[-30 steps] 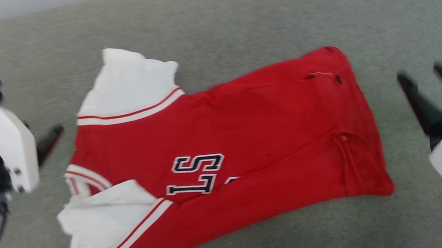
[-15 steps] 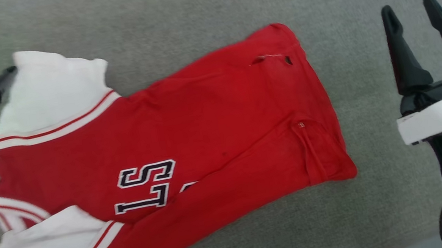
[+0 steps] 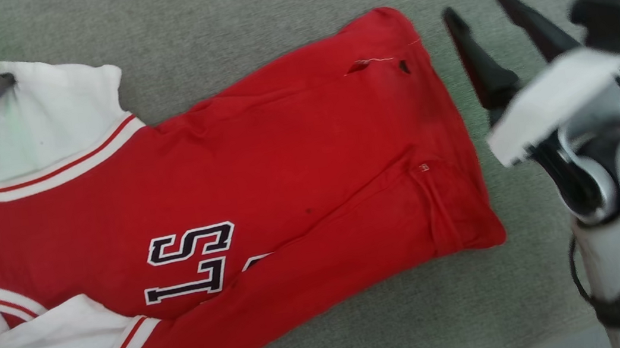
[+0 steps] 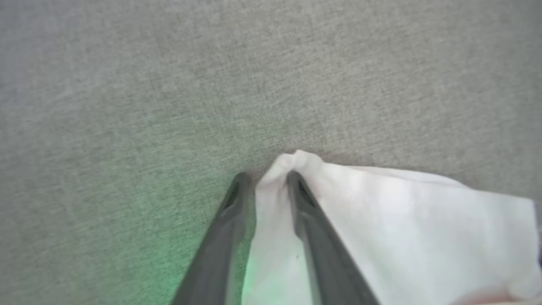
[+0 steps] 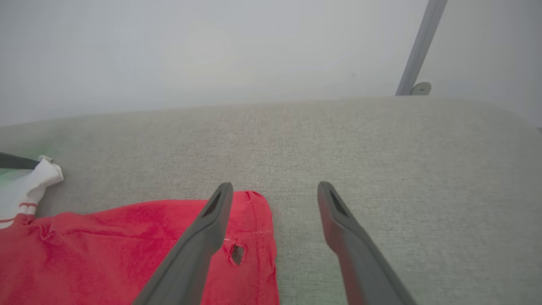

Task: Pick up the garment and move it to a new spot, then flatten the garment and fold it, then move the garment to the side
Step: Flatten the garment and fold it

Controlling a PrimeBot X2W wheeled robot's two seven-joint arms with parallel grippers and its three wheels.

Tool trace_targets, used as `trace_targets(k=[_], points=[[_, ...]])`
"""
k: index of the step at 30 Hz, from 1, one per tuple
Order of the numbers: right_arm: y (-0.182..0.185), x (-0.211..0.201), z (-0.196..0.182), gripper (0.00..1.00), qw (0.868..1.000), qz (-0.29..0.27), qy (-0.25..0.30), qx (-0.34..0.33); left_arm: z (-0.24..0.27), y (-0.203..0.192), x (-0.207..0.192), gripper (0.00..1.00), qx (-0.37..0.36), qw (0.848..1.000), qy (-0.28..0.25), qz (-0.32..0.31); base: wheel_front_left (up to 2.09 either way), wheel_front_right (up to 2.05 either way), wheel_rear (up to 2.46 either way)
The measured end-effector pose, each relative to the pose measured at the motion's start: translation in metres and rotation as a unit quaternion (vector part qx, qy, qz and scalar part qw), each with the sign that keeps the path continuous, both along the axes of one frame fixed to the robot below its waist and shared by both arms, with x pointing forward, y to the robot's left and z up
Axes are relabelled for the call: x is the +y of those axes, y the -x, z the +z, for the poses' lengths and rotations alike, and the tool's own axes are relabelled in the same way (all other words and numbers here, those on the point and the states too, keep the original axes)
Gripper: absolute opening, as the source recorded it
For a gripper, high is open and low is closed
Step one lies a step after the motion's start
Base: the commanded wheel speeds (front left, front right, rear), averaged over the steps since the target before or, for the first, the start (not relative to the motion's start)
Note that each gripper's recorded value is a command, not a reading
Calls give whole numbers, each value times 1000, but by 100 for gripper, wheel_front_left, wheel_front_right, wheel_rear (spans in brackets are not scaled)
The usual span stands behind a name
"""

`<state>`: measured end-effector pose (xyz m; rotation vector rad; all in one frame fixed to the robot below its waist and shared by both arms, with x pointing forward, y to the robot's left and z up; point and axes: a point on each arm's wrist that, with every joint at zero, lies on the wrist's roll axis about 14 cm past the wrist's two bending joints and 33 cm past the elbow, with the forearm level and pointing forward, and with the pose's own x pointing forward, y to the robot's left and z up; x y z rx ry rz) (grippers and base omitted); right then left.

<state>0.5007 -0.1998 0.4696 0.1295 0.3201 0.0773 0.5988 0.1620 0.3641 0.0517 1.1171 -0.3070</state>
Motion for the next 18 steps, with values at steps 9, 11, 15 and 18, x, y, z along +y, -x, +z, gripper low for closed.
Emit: trace_targets(k=[9,11,15,18], points=[[-19,33,-73,100,974,100,50,196,2,-1,-9,0,0,1000,11,-8,0,0,0],[-17,41,-84,100,962,120,54,238,4,-2,-8,0,-3,1000,13,-8,0,0,0],[-17,45,-92,100,941,147,75,294,5,-2,-9,0,-13,1000,13,-11,0,0,0],[-17,47,-93,0,934,159,87,308,7,-2,-9,0,-17,1000,15,-12,0,0,0]])
